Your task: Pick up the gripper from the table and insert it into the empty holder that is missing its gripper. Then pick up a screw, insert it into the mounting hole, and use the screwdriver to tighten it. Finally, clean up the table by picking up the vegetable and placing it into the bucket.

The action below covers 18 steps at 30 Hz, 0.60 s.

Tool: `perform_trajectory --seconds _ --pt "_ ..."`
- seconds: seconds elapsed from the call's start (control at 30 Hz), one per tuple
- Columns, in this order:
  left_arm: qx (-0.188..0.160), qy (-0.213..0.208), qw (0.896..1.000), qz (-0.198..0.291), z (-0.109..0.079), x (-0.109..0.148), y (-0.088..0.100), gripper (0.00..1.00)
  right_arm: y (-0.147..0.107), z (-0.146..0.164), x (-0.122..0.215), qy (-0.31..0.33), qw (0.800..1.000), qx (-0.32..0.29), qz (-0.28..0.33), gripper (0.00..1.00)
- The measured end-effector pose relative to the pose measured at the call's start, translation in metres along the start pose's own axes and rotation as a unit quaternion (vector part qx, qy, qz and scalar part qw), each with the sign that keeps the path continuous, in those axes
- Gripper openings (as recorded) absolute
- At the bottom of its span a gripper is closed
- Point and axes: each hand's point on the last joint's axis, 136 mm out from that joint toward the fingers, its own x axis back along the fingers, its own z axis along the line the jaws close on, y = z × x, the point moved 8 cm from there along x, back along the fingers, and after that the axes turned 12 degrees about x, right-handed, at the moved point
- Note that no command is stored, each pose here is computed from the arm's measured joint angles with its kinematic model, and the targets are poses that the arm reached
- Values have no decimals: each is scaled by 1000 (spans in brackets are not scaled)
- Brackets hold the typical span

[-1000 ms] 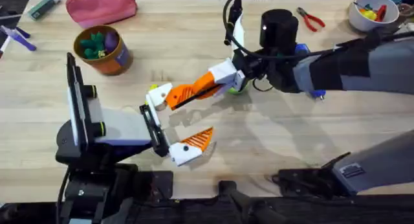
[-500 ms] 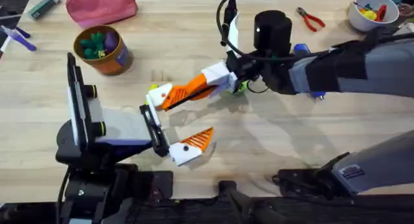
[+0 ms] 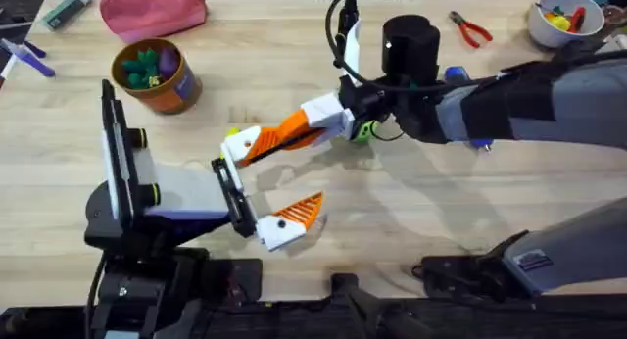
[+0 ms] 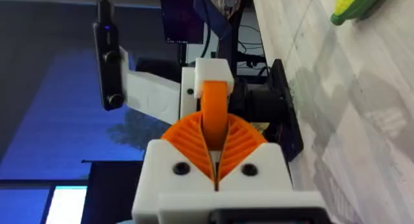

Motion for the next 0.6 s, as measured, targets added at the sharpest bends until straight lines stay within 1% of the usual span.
perform_trajectory --seconds 0.6 --pt "5 4 1000 -1 1 0 0 950 1 0 -6 -7 1000 -5 -5 9"
